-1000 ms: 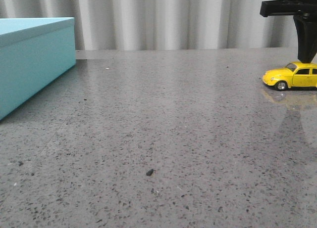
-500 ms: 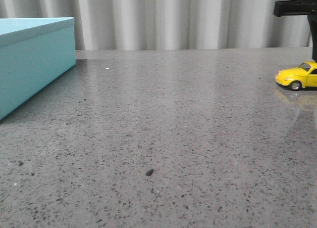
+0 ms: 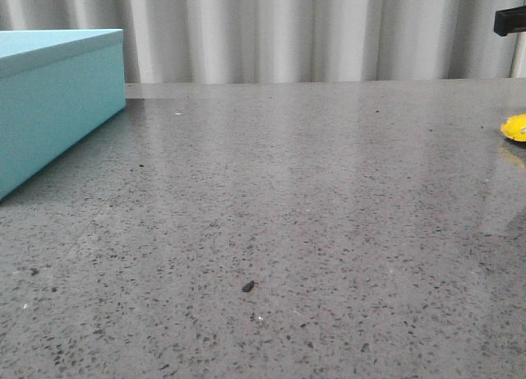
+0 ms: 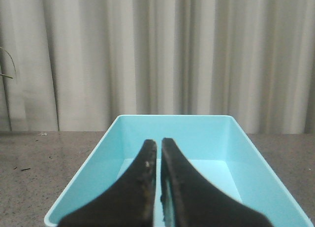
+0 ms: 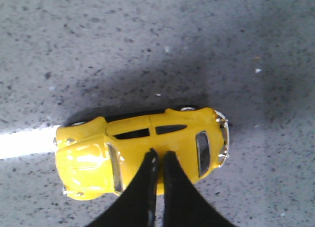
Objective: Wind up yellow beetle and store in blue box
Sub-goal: 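Press the beetle down and drag it backward with the right gripper, then lift the right gripper off the beetle, letting it roll forward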
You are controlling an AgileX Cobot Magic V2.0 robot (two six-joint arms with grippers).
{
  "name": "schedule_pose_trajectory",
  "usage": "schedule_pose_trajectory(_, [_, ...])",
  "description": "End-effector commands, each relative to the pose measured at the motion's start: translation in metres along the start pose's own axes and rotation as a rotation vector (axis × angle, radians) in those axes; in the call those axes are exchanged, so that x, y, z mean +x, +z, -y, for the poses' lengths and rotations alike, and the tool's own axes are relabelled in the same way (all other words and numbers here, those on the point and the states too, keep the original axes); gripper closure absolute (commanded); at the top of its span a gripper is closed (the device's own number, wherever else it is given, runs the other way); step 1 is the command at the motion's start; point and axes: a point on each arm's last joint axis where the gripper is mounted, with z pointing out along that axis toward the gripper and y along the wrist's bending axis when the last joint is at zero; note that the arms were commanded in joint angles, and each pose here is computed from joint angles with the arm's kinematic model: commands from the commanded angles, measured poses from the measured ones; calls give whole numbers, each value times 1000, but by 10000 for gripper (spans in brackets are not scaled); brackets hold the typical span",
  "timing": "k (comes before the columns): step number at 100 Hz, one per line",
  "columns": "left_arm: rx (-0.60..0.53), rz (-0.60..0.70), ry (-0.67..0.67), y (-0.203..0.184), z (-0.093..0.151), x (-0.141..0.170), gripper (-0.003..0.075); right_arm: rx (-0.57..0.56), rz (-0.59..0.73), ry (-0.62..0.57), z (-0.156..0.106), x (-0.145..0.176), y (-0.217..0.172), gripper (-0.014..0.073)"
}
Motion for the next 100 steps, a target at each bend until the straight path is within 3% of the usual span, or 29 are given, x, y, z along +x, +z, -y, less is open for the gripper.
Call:
schedule_pose_trajectory(1, [6,85,-15,1,1,-17,741,54,20,9,16,2,-18,656])
schedule_pose_trajectory(33, [6,85,-15,1,1,-17,741,73,37,57,36,2,-21,656])
schedule_pose_trajectory(51, [6,87,-15,1,1,-17,741,-44,192,52,18,5,-72,656])
schedule_pose_trajectory(72, [6,93,-15,1,1,-19,741,-79,308,-3,-2,14,-114,656])
schedule_pose_trajectory(100, [9,123,-14,-1,2,-38,741,-98,448,-3,1,39,-162,656])
